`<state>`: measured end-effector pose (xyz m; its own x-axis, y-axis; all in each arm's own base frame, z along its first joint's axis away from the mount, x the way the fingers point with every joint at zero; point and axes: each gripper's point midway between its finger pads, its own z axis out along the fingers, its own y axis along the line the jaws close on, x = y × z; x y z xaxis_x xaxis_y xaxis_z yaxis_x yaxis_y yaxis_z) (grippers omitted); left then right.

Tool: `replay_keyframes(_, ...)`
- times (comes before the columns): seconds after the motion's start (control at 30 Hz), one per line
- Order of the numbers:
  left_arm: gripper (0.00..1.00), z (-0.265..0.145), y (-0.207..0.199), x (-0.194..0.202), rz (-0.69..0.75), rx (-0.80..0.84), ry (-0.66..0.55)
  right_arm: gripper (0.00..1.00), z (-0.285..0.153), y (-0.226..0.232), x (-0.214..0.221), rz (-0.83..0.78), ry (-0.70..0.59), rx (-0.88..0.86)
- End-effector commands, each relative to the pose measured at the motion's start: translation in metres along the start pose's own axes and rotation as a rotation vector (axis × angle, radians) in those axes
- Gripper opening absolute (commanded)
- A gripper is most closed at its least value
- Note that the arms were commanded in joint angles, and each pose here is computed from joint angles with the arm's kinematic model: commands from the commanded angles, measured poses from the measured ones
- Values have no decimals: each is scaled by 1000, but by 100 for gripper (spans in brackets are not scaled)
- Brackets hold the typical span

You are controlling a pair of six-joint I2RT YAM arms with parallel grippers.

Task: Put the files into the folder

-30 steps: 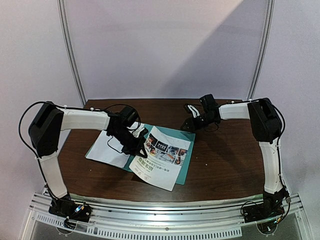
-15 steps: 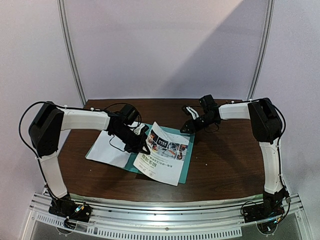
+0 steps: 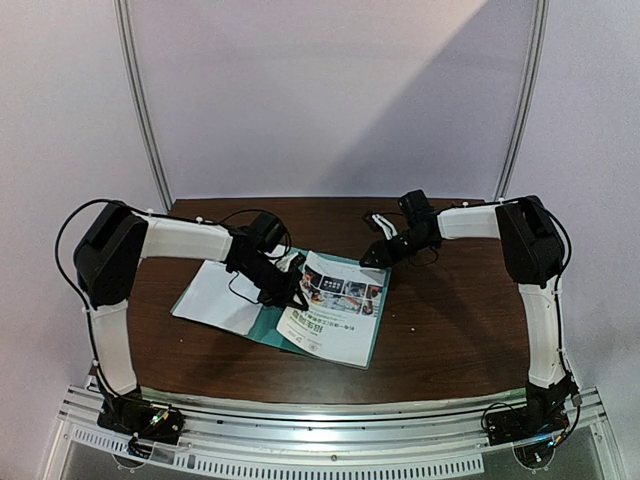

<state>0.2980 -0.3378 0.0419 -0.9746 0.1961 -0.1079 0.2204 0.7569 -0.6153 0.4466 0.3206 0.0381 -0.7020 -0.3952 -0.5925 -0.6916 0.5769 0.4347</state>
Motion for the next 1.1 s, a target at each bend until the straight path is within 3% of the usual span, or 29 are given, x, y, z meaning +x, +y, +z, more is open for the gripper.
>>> replay_keyframes(0.0, 0, 3, -1, 1, 94, -52, 43, 45, 21, -1, 79, 138, 228, -9)
replay_keyframes(0.77, 1, 16, 15, -9, 122, -113, 64, 45, 20, -2, 83, 143, 233, 8)
replay_keyframes(0.87, 11, 10, 18, -9, 125, -154, 48, 45, 15, -7, 71, 149, 188, 55)
replay_keyframes(1.07, 44, -9, 18, -16, 148, -230, -15, 48, 0, 4, 29, 203, 37, 47)
